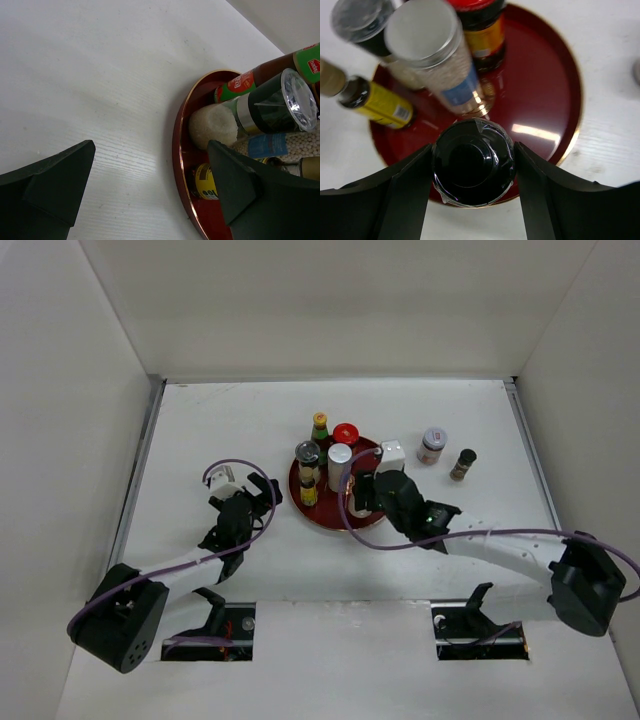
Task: Organize the condiment bottles
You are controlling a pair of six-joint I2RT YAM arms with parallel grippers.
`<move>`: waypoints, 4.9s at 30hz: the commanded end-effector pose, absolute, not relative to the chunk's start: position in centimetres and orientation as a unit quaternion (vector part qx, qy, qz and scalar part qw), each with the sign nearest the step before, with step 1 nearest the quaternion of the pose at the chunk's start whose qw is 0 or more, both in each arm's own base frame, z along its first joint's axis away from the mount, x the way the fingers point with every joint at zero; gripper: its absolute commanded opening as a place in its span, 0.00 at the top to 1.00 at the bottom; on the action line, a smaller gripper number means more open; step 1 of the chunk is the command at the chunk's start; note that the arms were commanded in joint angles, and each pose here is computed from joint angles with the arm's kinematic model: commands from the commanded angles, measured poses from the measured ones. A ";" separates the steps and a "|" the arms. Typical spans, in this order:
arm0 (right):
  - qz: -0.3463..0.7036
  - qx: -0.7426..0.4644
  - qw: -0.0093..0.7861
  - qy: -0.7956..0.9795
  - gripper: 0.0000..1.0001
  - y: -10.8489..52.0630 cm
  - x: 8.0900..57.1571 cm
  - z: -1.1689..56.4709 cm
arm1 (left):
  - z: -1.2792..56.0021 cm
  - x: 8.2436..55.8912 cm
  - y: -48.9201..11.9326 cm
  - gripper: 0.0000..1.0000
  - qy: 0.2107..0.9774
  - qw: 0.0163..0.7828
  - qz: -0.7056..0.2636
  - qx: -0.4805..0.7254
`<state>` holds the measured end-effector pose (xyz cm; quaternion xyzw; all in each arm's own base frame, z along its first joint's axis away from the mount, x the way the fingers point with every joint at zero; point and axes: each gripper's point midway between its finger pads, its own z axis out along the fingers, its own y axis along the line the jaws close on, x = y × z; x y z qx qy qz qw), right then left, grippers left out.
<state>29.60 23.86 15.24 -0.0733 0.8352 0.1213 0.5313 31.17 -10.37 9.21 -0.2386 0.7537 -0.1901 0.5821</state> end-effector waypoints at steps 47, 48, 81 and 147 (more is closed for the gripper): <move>-0.048 0.159 0.527 0.834 0.01 5.2 48.6 14.0 | 11.7 32.2 -11.5 0.02 0.731 0.597 -0.229 -0.238; -0.046 0.159 0.523 0.836 0.02 5.3 48.7 13.6 | 11.5 32.2 -11.5 0.02 0.732 0.596 -0.228 -0.238; 0.076 0.049 0.580 0.810 0.45 21.3 46.3 17.4 | 11.6 32.3 -10.8 0.02 0.730 0.598 -0.222 -0.246; 0.068 0.020 0.561 0.825 0.54 21.1 35.4 15.9 | 10.8 32.9 -9.2 0.00 0.734 0.592 -0.201 -0.266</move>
